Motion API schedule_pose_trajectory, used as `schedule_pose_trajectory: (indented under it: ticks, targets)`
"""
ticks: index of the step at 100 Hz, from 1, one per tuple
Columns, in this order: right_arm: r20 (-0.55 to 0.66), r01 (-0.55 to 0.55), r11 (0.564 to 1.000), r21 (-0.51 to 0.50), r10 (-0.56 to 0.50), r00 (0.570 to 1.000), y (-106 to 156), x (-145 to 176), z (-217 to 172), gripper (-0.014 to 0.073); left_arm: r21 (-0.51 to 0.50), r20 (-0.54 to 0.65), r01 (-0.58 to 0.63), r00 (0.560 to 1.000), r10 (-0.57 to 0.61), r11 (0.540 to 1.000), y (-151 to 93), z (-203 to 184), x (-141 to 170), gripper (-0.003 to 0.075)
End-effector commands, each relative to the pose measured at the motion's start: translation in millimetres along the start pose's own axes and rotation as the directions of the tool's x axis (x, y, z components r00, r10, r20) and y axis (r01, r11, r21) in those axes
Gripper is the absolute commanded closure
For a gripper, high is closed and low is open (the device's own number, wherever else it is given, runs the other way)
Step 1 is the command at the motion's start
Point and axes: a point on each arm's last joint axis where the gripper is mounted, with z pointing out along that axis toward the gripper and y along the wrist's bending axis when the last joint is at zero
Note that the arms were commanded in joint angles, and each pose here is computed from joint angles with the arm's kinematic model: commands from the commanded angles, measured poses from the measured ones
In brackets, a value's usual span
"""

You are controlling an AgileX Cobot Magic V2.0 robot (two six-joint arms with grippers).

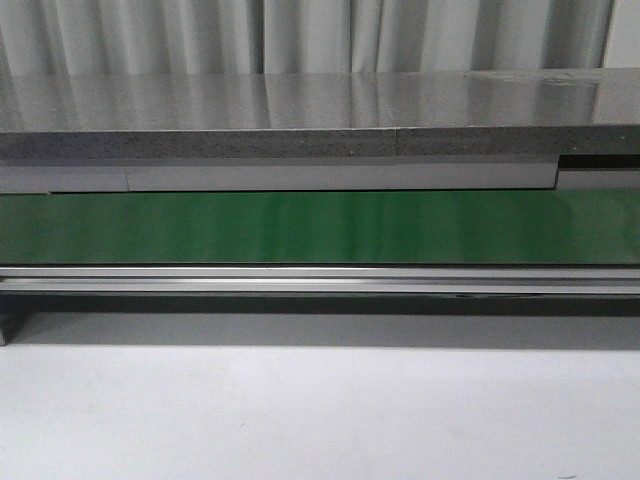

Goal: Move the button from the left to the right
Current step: 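Lower the left gripper around the button and close on its base, then lift the button with the left gripper and carry it over the belt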

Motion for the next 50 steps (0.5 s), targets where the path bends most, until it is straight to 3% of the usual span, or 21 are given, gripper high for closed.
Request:
schedule_pose_trajectory:
  ticks: [1,12,38,50]
  targets:
    - [0.102,0.018,1.000,-0.005,-0.018,0.995,0.6,-8.4,-1.7,0.0716,-0.022,0.073,0.020,0.997,-0.018,1.000,4.4,-12.9,-7.9,0.0132]
    - [0.102,0.018,1.000,-0.005,-0.018,0.995,0.6,-8.4,-1.7,0.0716,-0.022,0.075,0.022,0.997,-0.020,1.000,4.6,-13.9,-8.2,0.0197]
    - [0.102,0.018,1.000,-0.005,-0.018,0.995,0.6,-8.4,-1.7,0.0716,-0.011,0.045,0.037,0.998,-0.037,0.999,9.3,-26.5,-14.4,0.0617]
    - [0.102,0.018,1.000,-0.005,-0.018,0.995,0.6,-8.4,-1.7,0.0716,-0.007,0.013,0.043,0.999,-0.043,0.999,12.9,-39.1,-17.2,0.0715]
